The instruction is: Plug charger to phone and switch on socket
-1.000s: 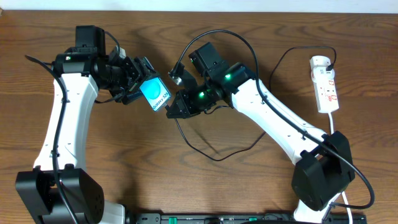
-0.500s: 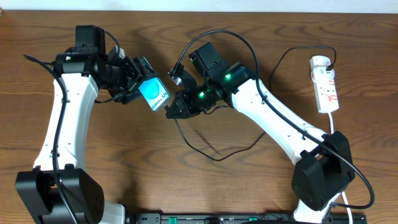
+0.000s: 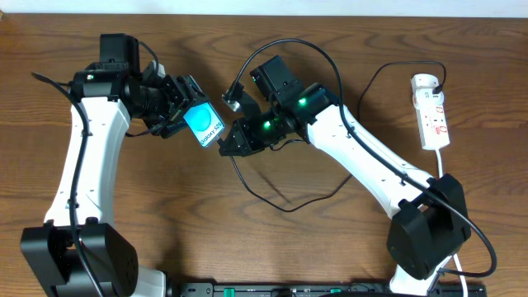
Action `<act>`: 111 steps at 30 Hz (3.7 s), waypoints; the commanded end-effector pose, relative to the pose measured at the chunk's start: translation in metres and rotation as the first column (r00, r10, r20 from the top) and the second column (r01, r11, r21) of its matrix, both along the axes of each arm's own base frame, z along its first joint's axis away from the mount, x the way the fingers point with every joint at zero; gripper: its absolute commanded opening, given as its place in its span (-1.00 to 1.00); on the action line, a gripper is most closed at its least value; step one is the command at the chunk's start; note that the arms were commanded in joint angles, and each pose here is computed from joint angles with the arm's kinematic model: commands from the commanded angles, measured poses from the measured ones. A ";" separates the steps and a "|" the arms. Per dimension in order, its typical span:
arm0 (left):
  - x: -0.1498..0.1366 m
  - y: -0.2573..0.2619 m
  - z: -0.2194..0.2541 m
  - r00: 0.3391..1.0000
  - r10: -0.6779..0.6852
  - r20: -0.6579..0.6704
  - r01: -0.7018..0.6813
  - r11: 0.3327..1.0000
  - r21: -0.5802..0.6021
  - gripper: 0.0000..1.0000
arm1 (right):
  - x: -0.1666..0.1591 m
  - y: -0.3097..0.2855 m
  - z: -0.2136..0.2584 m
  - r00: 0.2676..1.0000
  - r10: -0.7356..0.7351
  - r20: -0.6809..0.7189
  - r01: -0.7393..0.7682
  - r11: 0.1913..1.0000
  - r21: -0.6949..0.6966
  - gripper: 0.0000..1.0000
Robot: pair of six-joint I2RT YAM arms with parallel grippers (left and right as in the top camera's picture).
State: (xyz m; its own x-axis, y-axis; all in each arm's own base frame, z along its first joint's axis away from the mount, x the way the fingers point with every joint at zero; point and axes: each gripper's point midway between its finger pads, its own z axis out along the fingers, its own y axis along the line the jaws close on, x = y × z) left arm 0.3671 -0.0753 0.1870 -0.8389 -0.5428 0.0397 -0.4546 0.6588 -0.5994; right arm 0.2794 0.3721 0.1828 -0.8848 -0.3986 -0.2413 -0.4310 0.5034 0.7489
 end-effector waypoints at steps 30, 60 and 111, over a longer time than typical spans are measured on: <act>0.000 -0.007 0.010 1.000 -0.017 0.021 0.018 0.998 -0.055 -0.86 | -0.002 0.003 0.003 1.000 0.002 -0.010 -0.002 1.000 0.014 -0.98; 0.002 -0.008 0.012 0.998 -0.039 0.049 0.042 0.998 -0.056 -0.86 | 0.009 0.006 0.005 0.999 -0.051 -0.007 0.051 0.999 0.016 -0.98; -0.001 -0.009 0.011 0.998 -0.056 0.043 0.058 0.997 -0.050 -0.85 | 0.032 0.009 0.005 0.987 -0.151 0.054 0.151 0.989 0.003 -0.98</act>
State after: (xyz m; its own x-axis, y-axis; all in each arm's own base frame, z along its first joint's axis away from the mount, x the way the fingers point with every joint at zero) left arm 0.3756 -0.0724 0.1922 -0.8400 -0.5424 0.0127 -0.4272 0.6467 -0.6319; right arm 0.2960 0.3819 0.1856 -0.9210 -0.3040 -0.2437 -0.3773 0.5391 0.7530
